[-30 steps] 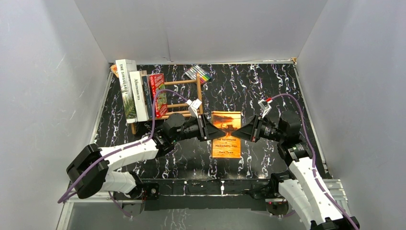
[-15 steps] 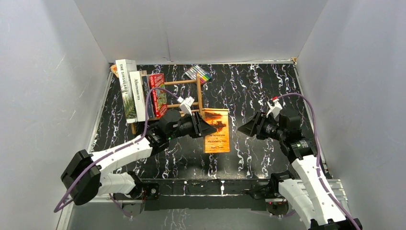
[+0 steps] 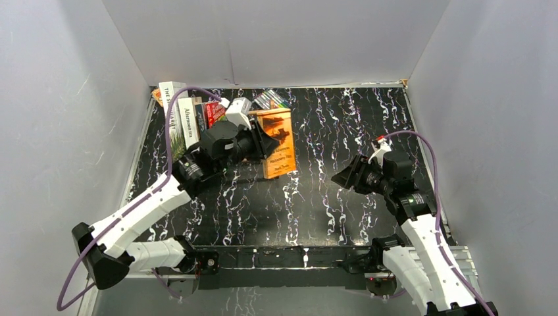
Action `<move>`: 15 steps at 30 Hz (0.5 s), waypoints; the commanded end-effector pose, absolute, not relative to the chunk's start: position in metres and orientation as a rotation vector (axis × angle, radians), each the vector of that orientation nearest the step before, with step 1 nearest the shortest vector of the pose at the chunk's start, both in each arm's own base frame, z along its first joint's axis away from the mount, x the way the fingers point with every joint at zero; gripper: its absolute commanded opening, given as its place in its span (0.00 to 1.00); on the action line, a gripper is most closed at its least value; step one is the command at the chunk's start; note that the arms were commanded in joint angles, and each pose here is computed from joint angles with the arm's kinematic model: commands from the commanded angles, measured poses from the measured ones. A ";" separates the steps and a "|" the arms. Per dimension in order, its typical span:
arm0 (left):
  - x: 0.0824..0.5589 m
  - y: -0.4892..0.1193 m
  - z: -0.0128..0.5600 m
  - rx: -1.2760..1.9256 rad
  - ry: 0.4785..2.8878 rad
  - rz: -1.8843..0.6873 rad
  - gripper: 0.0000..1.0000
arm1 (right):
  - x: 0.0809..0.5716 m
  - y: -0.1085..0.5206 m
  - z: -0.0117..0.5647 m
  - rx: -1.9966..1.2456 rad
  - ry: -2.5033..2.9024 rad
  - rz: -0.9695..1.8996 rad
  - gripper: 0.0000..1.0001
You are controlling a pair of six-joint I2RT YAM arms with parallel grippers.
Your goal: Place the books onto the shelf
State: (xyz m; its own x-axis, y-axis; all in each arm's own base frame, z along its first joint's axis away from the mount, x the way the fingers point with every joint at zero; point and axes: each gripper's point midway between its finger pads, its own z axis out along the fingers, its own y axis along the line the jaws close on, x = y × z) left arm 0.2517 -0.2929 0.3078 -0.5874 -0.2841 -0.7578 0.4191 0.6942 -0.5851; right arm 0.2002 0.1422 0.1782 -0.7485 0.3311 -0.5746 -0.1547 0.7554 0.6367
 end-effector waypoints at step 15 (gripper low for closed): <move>0.351 -0.172 0.307 -0.135 2.001 -0.343 0.00 | 0.204 0.142 0.195 0.102 2.096 0.913 0.61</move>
State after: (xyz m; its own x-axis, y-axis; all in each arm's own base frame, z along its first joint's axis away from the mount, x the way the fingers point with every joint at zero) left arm 0.3299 -0.1830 0.2820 -0.4801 -0.1949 -0.8553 0.0747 0.9624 -0.2613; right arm 0.1946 0.1384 0.1716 -0.7363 0.3528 -0.5774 -0.1392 0.7561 0.6395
